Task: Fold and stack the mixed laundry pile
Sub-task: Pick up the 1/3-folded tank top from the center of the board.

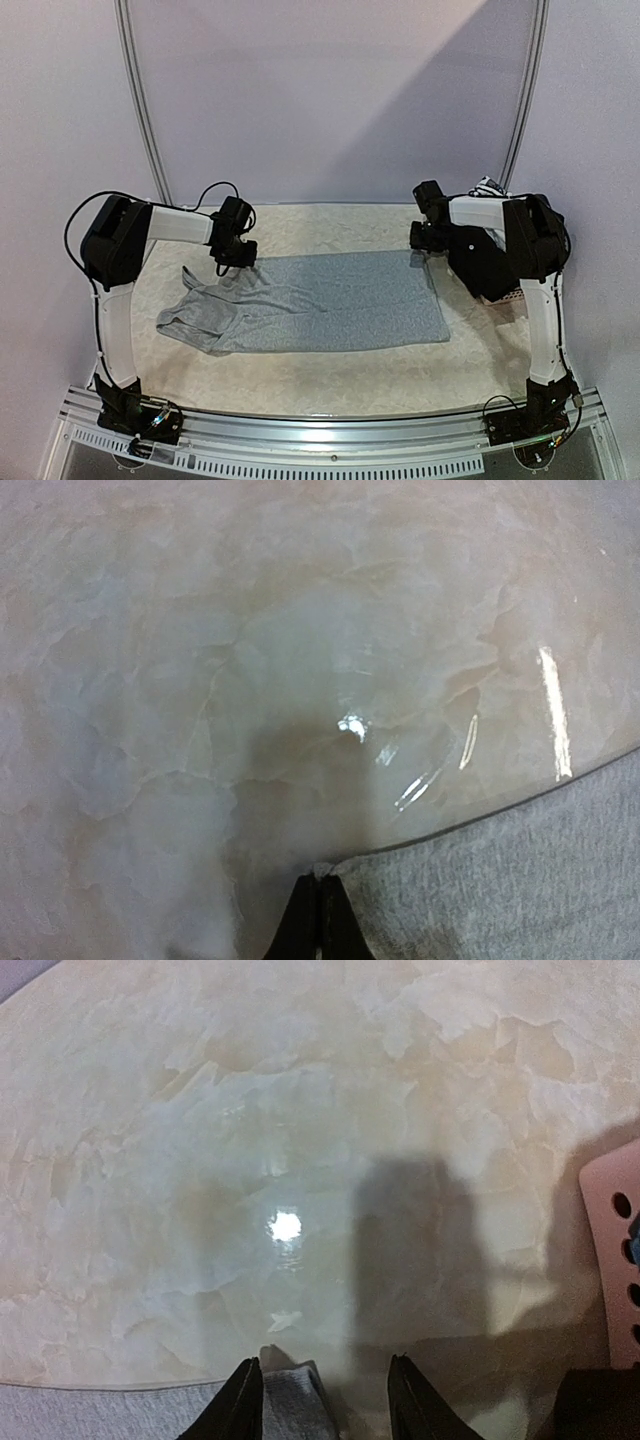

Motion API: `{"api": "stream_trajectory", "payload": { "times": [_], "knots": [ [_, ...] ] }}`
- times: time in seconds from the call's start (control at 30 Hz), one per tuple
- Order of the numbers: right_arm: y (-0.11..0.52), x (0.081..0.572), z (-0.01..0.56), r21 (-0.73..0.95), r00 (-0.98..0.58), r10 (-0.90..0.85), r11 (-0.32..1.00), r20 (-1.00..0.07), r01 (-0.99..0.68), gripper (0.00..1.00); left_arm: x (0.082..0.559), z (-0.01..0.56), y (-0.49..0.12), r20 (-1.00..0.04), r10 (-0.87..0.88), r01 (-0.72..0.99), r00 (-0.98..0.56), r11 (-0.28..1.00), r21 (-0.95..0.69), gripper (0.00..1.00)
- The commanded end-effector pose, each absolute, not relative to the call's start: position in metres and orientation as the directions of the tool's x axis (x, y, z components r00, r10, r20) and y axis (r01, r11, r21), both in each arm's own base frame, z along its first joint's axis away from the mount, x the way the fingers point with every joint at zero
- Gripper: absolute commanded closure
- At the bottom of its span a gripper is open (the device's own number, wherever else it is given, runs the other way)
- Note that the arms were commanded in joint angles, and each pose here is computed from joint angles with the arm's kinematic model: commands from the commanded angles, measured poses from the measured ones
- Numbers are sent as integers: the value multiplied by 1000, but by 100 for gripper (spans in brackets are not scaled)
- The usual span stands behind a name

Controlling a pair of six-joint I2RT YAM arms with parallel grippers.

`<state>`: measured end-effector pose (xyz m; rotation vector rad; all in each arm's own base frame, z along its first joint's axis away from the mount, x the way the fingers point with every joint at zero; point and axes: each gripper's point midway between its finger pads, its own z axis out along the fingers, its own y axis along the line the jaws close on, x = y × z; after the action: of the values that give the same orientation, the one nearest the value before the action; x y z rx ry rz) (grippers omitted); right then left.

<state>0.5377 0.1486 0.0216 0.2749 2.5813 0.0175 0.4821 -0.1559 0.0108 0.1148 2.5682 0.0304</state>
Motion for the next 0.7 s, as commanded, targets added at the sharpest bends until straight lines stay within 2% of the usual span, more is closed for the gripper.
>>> {"api": "stream_trajectory", "payload": {
  "times": [0.0,0.33,0.67],
  "knots": [
    [164,549,17,109,-836,186,982,-517,151,58,473,6,-140,-507,74,44,-859,996,72,100],
    [161,547,-1,75,-850,184,983,-494,169,70,474,5,-141,-505,78,50,-859,996,70,100],
    [159,535,-9,61,-860,190,981,-474,184,100,479,7,-142,-506,78,49,-859,996,70,100]
  ]
}}
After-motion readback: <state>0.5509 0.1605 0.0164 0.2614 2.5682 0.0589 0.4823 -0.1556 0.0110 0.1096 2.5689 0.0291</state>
